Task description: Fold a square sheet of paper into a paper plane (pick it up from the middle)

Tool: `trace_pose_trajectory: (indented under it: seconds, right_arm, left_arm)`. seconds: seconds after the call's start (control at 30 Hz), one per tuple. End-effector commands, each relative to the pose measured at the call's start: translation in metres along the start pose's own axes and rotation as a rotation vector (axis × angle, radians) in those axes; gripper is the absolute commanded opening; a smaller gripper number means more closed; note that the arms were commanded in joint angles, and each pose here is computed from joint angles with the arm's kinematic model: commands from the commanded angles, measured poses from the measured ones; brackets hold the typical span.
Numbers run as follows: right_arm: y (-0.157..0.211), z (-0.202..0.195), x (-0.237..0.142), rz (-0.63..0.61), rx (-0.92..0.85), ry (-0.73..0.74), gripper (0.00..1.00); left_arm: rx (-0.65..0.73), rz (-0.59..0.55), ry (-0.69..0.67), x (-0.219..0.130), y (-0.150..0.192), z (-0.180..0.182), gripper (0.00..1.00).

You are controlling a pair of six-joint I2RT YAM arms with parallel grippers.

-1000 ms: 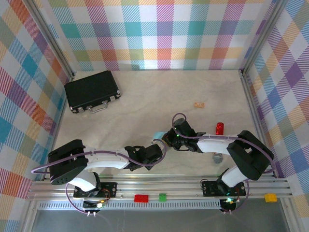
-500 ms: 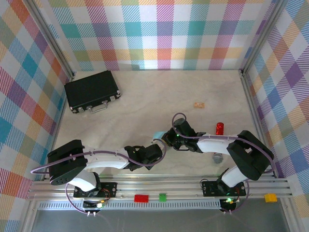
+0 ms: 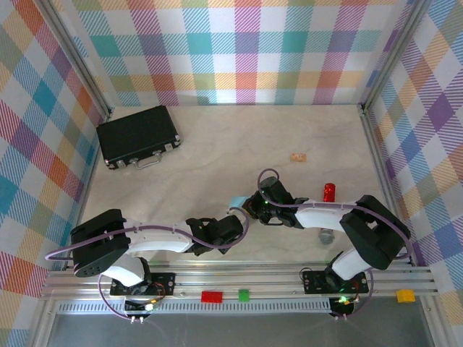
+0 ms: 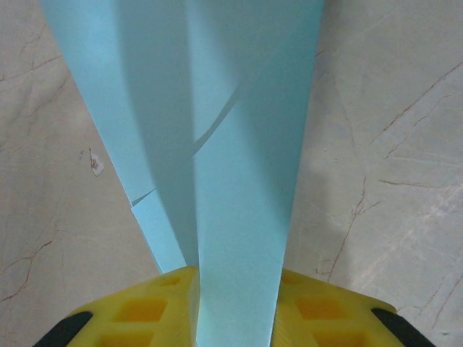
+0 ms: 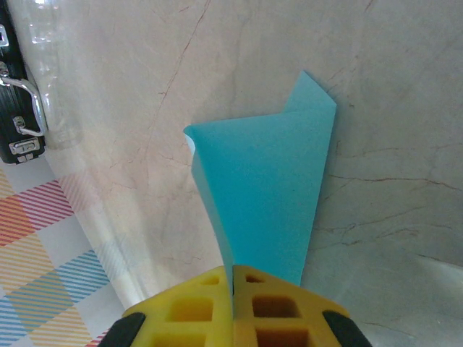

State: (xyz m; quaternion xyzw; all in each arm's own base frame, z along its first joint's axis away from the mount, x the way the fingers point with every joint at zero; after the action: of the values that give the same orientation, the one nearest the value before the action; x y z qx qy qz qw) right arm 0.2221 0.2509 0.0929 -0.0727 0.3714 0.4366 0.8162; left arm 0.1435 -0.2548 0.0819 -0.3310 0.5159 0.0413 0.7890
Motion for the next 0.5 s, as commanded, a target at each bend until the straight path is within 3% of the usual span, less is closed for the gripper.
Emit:
trace_pose_trajectory:
  seconds: [0.0,0.47]
  right_arm:
    - [0.0019,0.0003,-0.0019,0.000,0.007,-0.011,0.00]
    - [0.0024,0.0001,-0.0033,0.002,0.005,-0.012,0.00]
  left_arm:
    - [-0.005,-0.028,0.005,-0.0063,-0.0066,-0.0014,0.27]
    - [-0.003,-0.018,0.000,-0.0035,-0.0024,-0.0017,0.14]
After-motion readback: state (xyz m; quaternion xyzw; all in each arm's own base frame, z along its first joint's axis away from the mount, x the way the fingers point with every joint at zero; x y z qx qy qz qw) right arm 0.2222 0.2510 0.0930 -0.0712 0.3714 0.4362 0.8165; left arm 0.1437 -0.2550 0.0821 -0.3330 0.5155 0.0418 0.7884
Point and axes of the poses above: each hand's point on the last joint's axis, 136 mm out from that joint toward the fingers, its own x axis out along the fingers, its own z axis along the line the jaws close on, y = z × x, the point moved 6 cm from there along -x, back along the fingers, and after that the axes turned 13 degrees about x, right-handed, at the moved point
